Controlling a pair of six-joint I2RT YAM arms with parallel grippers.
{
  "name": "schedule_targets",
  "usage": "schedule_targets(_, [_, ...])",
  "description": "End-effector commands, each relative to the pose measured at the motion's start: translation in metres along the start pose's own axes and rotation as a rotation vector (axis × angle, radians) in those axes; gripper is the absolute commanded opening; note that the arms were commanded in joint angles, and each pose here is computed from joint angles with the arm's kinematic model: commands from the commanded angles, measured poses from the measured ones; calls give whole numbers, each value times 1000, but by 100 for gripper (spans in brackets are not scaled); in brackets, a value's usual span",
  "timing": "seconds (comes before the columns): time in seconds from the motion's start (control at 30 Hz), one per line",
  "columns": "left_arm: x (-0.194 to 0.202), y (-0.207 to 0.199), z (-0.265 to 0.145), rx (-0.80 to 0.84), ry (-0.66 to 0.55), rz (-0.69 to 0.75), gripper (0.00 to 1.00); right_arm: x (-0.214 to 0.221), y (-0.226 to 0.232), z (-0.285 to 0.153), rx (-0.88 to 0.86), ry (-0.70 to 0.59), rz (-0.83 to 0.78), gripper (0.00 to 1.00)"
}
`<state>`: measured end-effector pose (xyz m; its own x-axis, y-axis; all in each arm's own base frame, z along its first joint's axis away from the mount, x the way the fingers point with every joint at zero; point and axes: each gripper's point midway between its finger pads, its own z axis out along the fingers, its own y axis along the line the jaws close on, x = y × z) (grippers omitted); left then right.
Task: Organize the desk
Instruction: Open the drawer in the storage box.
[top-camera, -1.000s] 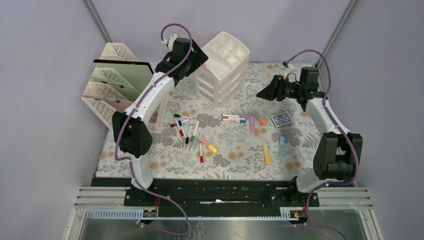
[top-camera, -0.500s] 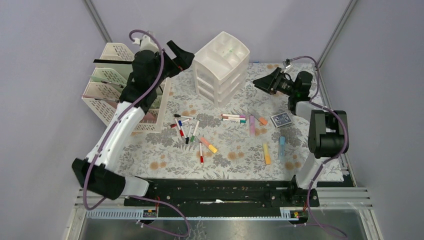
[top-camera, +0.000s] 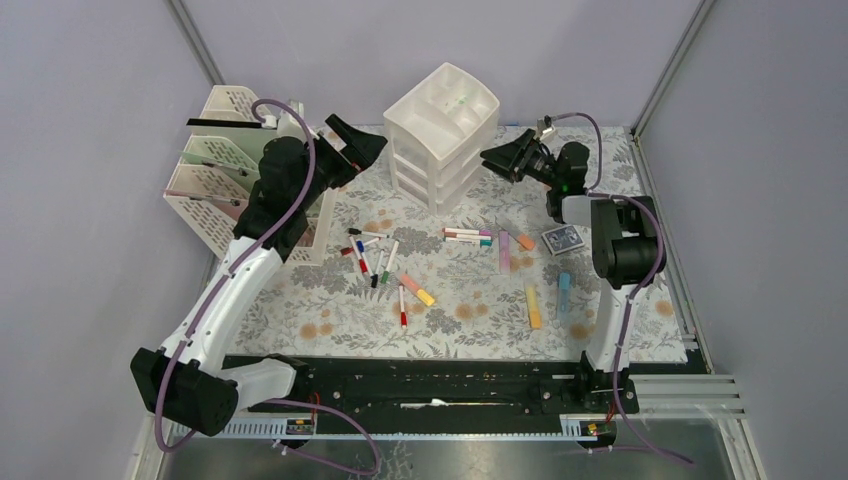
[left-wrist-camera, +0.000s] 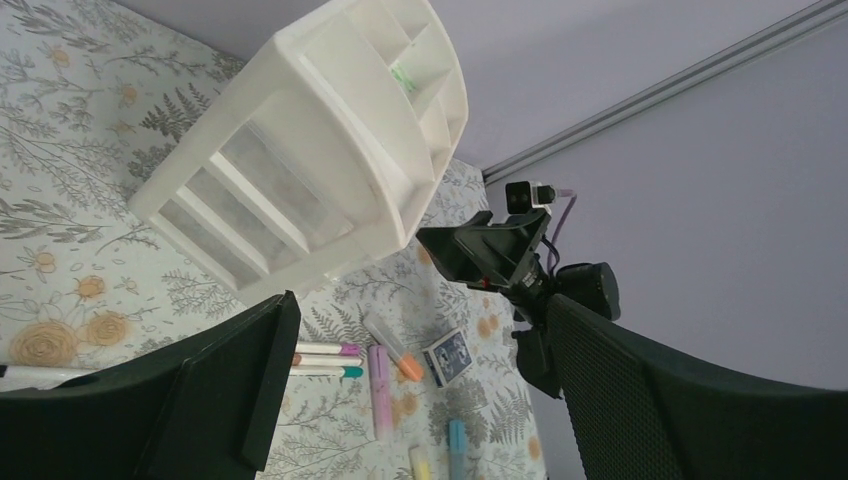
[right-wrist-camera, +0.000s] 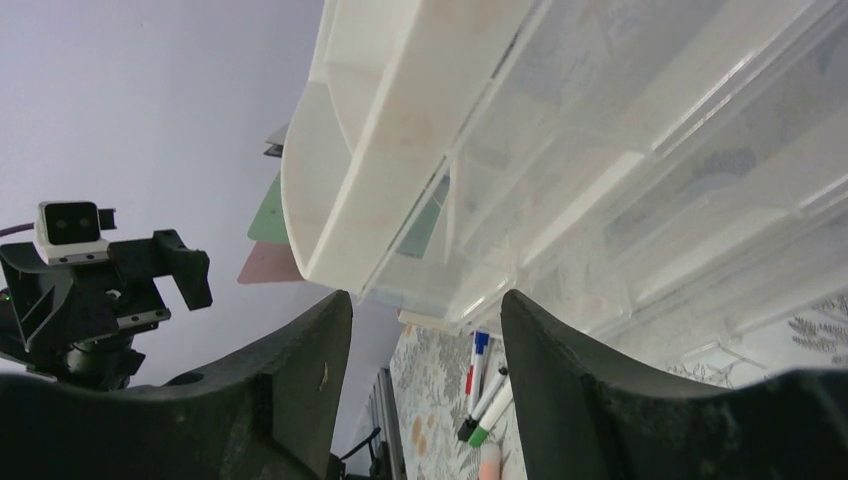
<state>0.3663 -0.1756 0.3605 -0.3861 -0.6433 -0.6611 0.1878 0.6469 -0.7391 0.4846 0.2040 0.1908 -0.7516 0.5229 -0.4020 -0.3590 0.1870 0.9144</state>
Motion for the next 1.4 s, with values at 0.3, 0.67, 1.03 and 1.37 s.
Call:
schedule_targets(0.3, [0, -28, 0, 80, -7, -95, 99, -18, 17, 34, -122, -74, -9, 65])
schedule_targets(0.67, [8, -29, 4, 83, 20, -95, 99, -19, 15, 50, -164, -76, 8, 68])
schedule_targets(1.03, [19, -31, 9, 114, 42, -114, 99, -23, 31, 54, -244, -93, -30, 72])
schedule_targets(1.37, [29, -27, 10, 124, 44, -131, 99, -19, 55, 42, -319, -106, -67, 67])
